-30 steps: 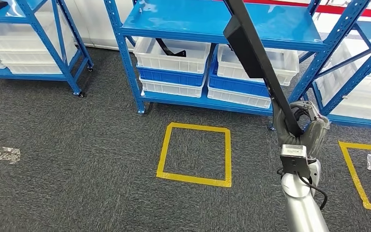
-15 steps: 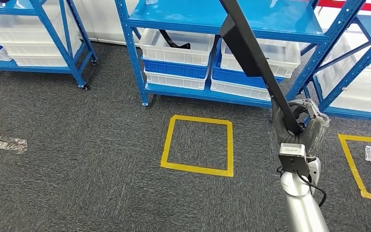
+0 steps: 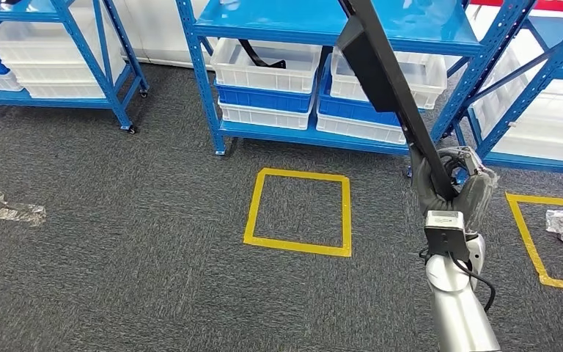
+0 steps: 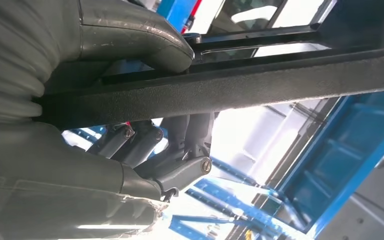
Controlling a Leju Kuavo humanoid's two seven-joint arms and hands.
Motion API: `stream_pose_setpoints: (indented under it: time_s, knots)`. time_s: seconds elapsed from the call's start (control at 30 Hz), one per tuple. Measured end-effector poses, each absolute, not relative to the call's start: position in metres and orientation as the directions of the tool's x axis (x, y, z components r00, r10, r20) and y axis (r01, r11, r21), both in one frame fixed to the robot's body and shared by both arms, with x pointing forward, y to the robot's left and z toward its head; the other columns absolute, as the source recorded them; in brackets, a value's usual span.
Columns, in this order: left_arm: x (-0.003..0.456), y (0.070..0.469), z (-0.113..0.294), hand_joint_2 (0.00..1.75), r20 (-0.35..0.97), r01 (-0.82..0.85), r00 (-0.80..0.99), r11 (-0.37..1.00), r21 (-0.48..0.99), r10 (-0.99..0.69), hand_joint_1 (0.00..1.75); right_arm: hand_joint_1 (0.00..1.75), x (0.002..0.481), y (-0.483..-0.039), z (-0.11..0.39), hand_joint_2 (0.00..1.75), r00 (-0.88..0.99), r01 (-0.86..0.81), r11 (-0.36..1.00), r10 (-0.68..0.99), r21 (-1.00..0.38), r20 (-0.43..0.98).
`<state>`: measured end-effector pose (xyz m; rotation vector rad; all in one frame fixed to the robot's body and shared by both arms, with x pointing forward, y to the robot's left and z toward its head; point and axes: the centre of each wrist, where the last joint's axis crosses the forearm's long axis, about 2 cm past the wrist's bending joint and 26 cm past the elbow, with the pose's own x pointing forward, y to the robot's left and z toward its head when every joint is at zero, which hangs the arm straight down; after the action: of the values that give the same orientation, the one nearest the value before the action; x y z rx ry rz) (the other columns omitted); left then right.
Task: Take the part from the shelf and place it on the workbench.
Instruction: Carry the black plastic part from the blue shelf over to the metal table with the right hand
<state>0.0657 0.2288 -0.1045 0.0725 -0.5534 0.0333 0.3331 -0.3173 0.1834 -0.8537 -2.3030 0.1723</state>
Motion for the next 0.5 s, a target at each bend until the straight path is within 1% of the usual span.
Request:
stream_pose_setpoints:
  time_s: [0.33, 0.5]
  knots:
    - [0.063, 0.23, -0.105, 1.75, 0.536, -0.074, 0.844, 0.996, 0.056, 0.032, 0.0, 1.75, 0.348, -0.307, 0.177, 1.75, -0.562, 0.475, 0.781, 0.623, -0.405, 0.543]
    - [0.063, 0.229, -0.105, 1.75, 0.537, -0.074, 0.843, 0.996, 0.055, 0.033, 0.0, 1.75, 0.351, -0.304, 0.175, 1.75, -0.562, 0.464, 0.782, 0.623, -0.416, 0.544]
